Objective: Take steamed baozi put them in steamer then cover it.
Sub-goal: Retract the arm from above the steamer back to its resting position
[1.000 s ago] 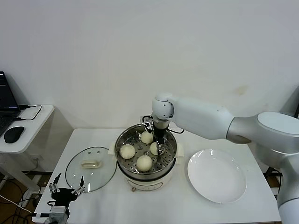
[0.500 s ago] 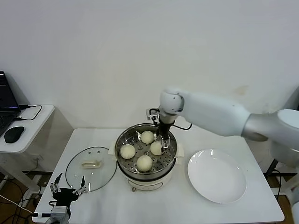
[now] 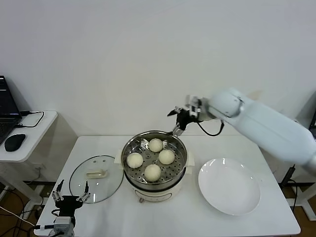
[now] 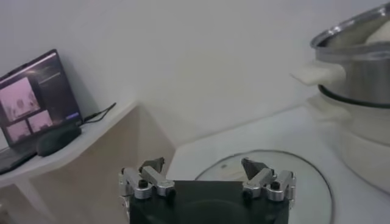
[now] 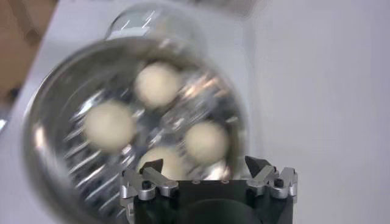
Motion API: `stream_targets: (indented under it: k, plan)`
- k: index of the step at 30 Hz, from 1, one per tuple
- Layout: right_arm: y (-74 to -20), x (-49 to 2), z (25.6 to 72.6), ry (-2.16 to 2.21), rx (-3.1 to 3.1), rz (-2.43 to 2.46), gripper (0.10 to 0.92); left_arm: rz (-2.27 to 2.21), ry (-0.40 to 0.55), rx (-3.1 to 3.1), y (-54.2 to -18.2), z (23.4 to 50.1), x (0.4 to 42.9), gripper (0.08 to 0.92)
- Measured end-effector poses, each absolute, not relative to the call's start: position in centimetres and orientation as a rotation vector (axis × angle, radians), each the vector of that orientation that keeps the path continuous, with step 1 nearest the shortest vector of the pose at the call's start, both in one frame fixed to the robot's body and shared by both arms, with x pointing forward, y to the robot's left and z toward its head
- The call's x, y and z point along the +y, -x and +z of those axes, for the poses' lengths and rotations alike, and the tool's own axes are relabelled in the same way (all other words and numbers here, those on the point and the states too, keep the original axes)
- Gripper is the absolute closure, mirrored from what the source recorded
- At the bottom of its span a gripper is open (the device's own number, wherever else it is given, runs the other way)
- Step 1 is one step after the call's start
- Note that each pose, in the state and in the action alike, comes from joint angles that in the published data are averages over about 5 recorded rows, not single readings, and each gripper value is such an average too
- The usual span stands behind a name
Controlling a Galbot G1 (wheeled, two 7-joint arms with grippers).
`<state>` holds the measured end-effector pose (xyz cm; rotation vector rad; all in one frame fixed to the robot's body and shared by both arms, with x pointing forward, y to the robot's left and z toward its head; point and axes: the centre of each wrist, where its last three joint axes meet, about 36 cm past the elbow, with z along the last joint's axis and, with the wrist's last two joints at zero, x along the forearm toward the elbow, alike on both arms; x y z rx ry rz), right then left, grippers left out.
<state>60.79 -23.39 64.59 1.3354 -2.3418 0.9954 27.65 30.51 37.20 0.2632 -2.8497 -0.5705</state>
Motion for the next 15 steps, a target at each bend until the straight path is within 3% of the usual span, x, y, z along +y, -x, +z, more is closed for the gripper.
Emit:
stream_targets:
  k: [8, 15]
  plan:
    - [-55.9, -30.4, 60.6, -1.05, -2.763, 0.633, 0.2, -0.779, -0.236, -2.885, -28.5, 36.2, 31.5, 0.177]
    - [-50.1, -34.4, 55.9, -0.84, -2.93, 0.359, 0.2, -1.109, -0.13, -2.842, -29.7, 35.3, 32.7, 0.177]
